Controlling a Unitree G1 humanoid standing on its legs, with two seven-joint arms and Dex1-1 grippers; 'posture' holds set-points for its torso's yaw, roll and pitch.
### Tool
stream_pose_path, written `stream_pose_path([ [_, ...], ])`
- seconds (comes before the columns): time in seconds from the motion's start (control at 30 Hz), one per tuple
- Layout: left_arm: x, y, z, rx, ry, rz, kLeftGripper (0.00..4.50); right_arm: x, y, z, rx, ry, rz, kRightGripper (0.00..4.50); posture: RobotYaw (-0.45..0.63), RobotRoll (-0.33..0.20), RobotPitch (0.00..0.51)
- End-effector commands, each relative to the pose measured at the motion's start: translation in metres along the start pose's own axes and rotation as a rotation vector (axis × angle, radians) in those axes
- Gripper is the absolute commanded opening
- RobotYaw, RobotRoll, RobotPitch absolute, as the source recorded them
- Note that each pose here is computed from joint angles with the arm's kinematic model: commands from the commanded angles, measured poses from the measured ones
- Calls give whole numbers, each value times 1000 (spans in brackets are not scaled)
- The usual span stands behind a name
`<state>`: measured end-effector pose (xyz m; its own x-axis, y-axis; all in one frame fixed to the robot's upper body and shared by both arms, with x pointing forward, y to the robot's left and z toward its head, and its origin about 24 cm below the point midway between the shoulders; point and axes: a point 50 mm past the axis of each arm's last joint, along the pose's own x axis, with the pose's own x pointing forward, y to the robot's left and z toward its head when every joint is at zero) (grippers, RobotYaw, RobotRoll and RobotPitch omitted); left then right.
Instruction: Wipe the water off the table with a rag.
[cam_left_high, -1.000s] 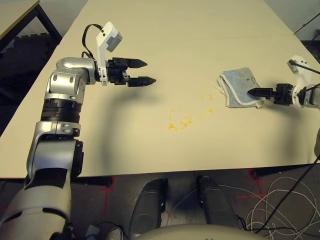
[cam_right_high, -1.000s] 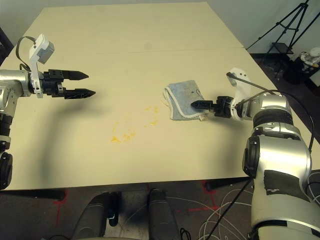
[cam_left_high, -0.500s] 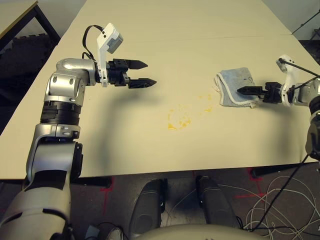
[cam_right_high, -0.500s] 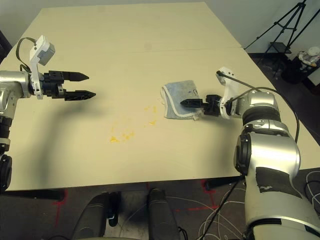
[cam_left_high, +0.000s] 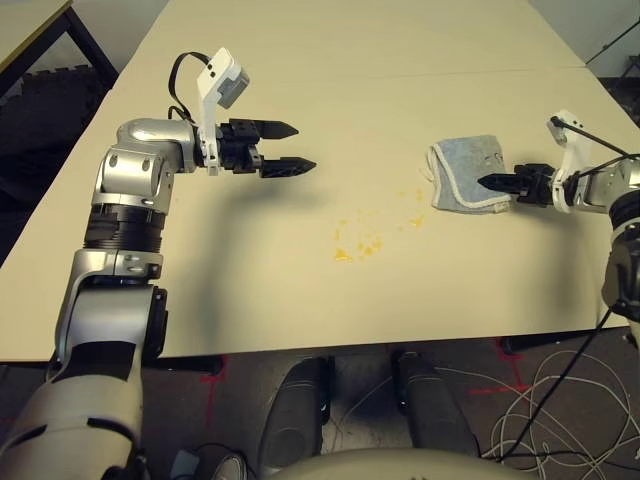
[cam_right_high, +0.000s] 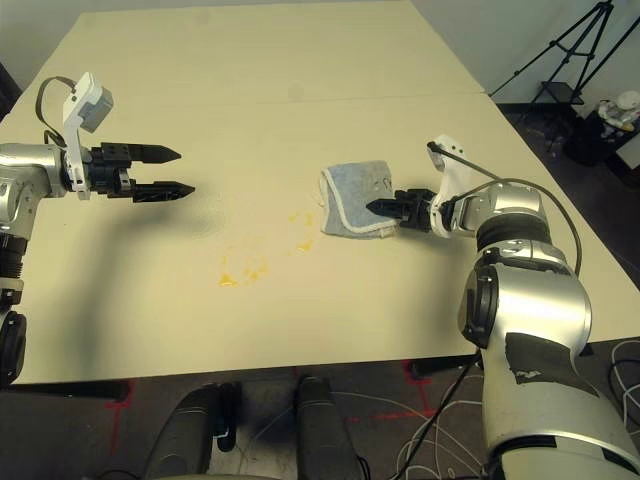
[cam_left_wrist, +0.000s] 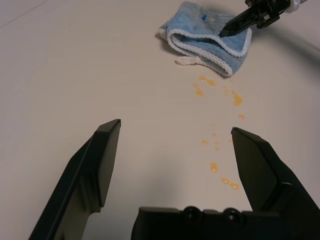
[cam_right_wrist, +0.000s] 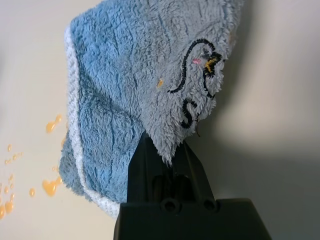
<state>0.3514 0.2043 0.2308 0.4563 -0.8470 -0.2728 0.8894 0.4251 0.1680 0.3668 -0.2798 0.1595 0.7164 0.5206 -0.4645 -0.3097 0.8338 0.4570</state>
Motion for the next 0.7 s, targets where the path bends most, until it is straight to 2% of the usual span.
stream_pose_path([
  [0.03, 3, -1, 0, 5, 5, -10, 4500, 1, -3, 1, 0, -46, -28, 13, 35, 0, 188],
  [0.13, 3, -2, 0, 4, 3, -11, 4500, 0, 3, 12, -28, -89, -27, 13, 38, 0, 191],
  [0.2, 3, -3, 0, 4, 3, -10, 4500, 1, 17, 26, -61, -110, 35, 13, 40, 0, 192],
  [0.3, 2, -3, 0, 7, 3, -8, 4500, 5, 51, 46, -115, -88, 188, 13, 35, 0, 193],
  [0.4, 1, -2, 1, 11, 1, -4, 4500, 10, 87, 52, -142, -45, 330, 13, 24, 0, 192],
  [0.5, 2, -1, 3, 19, -3, -1, 4500, 13, 125, 43, -118, 11, 445, 13, 16, 0, 192],
  [0.7, 6, 0, 8, 33, -12, -9, 4500, 19, 179, -1, -97, 97, 594, 13, 4, 0, 195],
])
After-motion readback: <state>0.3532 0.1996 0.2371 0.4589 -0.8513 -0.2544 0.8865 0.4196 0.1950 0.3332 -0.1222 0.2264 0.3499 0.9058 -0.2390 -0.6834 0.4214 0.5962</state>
